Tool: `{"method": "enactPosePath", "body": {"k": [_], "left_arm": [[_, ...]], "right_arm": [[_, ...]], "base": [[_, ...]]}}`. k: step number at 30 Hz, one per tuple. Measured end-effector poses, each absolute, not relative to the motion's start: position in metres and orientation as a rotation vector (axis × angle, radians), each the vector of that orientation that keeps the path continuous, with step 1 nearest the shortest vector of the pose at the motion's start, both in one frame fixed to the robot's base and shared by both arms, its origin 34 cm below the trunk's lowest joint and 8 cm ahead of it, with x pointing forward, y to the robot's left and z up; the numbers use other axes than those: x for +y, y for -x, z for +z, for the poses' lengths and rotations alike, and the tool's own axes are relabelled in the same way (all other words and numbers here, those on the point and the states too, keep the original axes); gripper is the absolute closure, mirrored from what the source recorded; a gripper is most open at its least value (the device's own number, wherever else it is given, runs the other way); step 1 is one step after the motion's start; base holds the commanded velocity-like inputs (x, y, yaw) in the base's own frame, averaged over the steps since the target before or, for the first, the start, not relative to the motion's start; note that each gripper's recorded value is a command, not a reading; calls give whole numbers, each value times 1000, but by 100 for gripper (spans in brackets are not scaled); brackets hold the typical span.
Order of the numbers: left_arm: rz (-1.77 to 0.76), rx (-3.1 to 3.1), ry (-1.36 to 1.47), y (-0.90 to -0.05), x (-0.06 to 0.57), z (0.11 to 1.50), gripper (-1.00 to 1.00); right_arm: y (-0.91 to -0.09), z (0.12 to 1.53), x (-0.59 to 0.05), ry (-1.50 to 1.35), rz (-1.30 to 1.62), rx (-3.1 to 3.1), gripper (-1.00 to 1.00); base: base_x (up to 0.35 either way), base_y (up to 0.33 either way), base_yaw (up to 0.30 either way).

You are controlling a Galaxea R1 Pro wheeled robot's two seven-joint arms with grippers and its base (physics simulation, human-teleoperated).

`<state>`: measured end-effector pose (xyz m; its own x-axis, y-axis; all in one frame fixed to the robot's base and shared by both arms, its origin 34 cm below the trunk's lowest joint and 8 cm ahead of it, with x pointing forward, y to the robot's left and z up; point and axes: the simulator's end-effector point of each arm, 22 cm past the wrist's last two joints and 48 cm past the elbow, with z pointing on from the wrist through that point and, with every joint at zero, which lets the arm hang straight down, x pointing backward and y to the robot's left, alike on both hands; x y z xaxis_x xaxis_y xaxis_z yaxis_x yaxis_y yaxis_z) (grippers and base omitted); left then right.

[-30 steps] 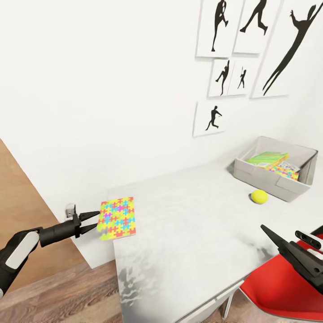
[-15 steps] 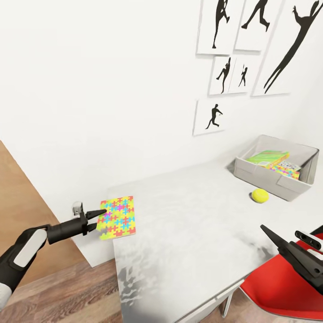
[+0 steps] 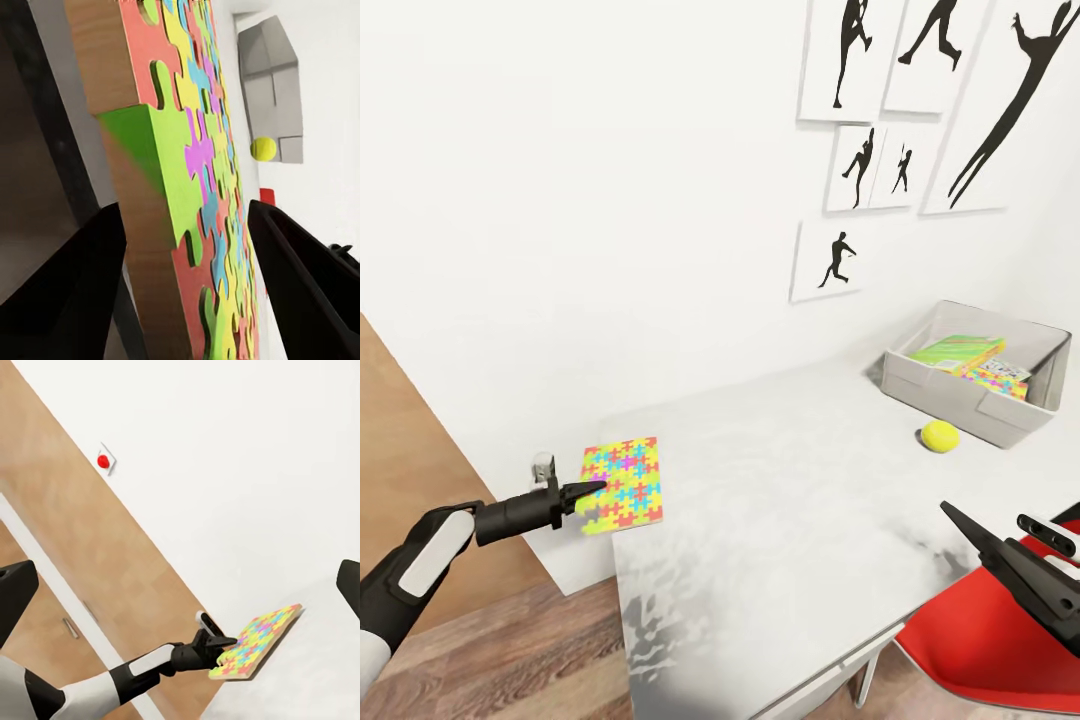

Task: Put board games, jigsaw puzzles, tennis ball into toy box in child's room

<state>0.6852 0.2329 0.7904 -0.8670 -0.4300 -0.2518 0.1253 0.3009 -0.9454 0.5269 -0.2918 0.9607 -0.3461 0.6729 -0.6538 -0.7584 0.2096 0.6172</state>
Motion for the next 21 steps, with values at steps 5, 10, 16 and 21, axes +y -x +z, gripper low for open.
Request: {"method": "enactPosePath", "body": {"k": [5, 10, 16, 21], "left_arm": [[-1603, 2100, 268, -685, 234, 793, 100], [-1608, 2089, 274, -686, 236, 796, 100], [-1602, 2074, 214, -687, 230, 808, 100], [-1584, 2075, 171, -685, 228, 818, 100]], "right_arm": [[-527, 961, -291, 95, 1475, 1241, -100], [-527, 960, -290, 94, 1477, 1241, -100], [-527, 960, -290, 95, 1478, 1241, -100], [-528, 965, -290, 95, 1478, 1242, -100]], "base": [[0, 0, 0], [-68, 1, 0], [-82, 9, 0], [-5, 1, 0]]}}
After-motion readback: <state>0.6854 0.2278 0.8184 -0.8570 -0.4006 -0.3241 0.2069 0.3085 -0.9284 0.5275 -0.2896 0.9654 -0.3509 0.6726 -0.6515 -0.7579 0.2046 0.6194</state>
